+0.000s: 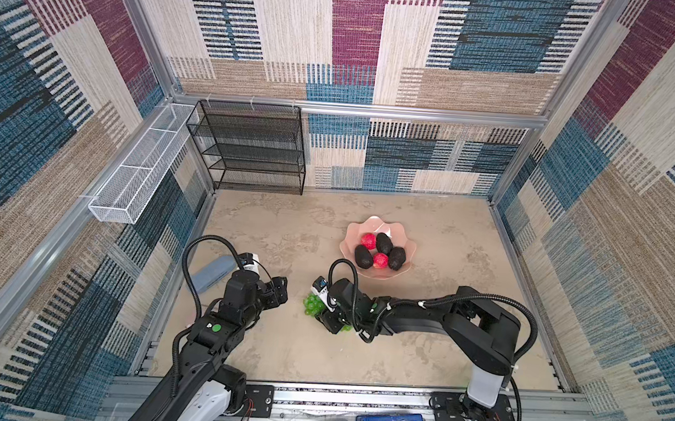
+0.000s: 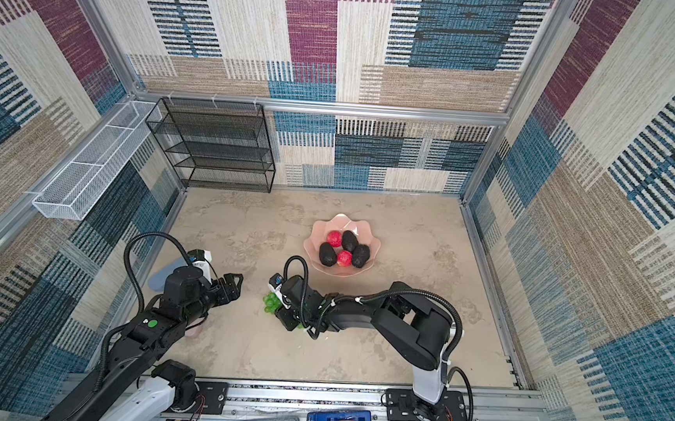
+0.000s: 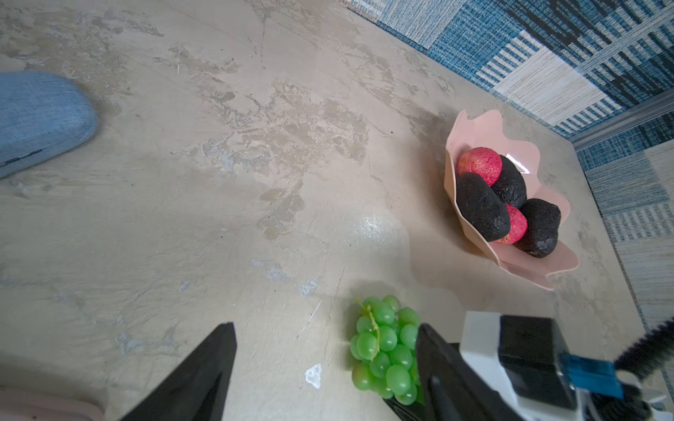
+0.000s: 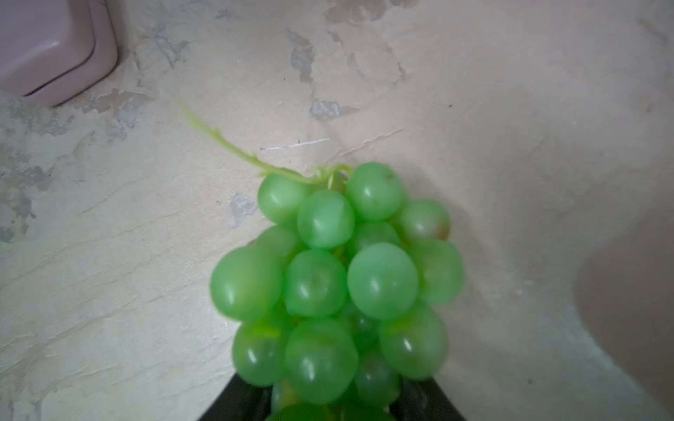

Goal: Place and organize the fake fruits in the fruit bowl
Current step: 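Lift the grapes and lay them on top of the bowl's fruit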

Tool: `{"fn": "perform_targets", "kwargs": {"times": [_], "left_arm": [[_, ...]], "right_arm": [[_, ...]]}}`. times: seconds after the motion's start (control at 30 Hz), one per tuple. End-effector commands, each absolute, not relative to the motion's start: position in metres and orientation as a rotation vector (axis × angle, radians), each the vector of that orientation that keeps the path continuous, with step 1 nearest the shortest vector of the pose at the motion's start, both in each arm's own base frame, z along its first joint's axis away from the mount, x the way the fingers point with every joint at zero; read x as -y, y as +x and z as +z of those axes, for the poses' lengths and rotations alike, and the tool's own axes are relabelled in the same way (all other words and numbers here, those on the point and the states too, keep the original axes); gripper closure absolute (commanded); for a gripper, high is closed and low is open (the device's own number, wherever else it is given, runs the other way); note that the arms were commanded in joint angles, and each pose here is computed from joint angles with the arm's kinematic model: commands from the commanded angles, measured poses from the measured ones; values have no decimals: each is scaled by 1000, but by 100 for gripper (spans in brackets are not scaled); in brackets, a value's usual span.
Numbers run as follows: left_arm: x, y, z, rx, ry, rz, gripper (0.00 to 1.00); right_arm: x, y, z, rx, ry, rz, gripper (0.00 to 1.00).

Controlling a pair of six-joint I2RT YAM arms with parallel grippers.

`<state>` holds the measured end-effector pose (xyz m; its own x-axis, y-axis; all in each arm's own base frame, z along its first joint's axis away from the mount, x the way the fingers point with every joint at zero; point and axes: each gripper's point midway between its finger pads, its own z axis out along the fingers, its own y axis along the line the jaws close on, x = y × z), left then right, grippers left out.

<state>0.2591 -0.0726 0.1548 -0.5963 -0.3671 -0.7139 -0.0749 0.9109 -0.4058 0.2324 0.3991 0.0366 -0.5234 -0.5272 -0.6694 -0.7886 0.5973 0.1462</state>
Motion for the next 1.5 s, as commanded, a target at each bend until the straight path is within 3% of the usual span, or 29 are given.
{"fn": "perform_targets", "kwargs": {"times": [0.0,0.3,0.53,0.97,1.1,1.47], "left_arm": [[73,264,168,-2145,-260,-404,19],[95,274,202,-2036,-118,-515,18],[101,282,208,-2016,-103,-537,18],[100,283,211,-2008,-102,-530,18],[100,284,212,-2002,-103,-530,18],[96,286,213,-1996,-94,-493,18]], "right_arm": [[-398,239,58,-2224,-969,635,60],[-341,314,161,-2105,-651,655,61],[-285,381,203,-2029,-486,534,61],[-276,421,260,-1923,-474,502,61],[-275,436,259,-1925,-458,533,61],[-256,463,190,-2010,-419,585,59]]}}
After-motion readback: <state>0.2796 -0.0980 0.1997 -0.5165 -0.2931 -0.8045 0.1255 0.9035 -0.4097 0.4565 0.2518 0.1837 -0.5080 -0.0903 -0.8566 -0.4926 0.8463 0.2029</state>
